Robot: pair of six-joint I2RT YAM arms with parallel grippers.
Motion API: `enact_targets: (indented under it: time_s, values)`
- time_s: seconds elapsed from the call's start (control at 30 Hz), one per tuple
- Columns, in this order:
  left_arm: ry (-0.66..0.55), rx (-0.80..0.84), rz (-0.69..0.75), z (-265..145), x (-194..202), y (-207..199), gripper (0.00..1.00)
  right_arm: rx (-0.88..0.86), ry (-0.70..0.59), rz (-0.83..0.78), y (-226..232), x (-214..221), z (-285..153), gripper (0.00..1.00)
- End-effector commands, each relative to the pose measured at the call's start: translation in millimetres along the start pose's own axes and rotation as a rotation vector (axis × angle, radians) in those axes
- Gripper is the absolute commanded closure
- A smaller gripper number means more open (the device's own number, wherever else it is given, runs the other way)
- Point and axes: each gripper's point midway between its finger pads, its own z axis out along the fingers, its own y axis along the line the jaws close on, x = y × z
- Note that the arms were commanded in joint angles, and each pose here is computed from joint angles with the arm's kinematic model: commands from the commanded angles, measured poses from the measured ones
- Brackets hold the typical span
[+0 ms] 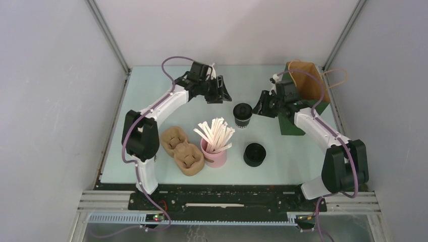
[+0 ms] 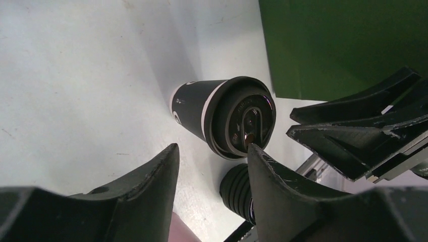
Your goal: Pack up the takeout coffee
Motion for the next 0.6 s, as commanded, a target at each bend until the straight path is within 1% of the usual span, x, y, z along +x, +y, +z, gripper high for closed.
enact_targets:
  time_s: [0.0, 0.07, 0.17, 0.43, 0.57]
  values:
    - [-0.028, 0.106, -0.027, 6, -5, -18, 0.45, -0.002, -0.050, -0.024, 10, -16, -1, 0.53]
    - [-0.021, 0.101, -0.039, 10, -1, -14, 0.48, 0.050, -0.062, -0.052, 4, -16, 2, 0.56]
    - [-0.036, 0.088, -0.041, 9, 1, -9, 0.48, 0.131, -0.051, -0.090, -9, -10, 3, 0.57]
    - [-0.027, 0.077, -0.038, 7, 9, -4, 0.47, 0.452, -0.078, -0.251, -38, 3, -2, 0.57]
    - [-0.030, 0.077, -0.030, 4, 11, -4, 0.47, 0.606, -0.065, -0.276, -67, 7, -9, 0.57]
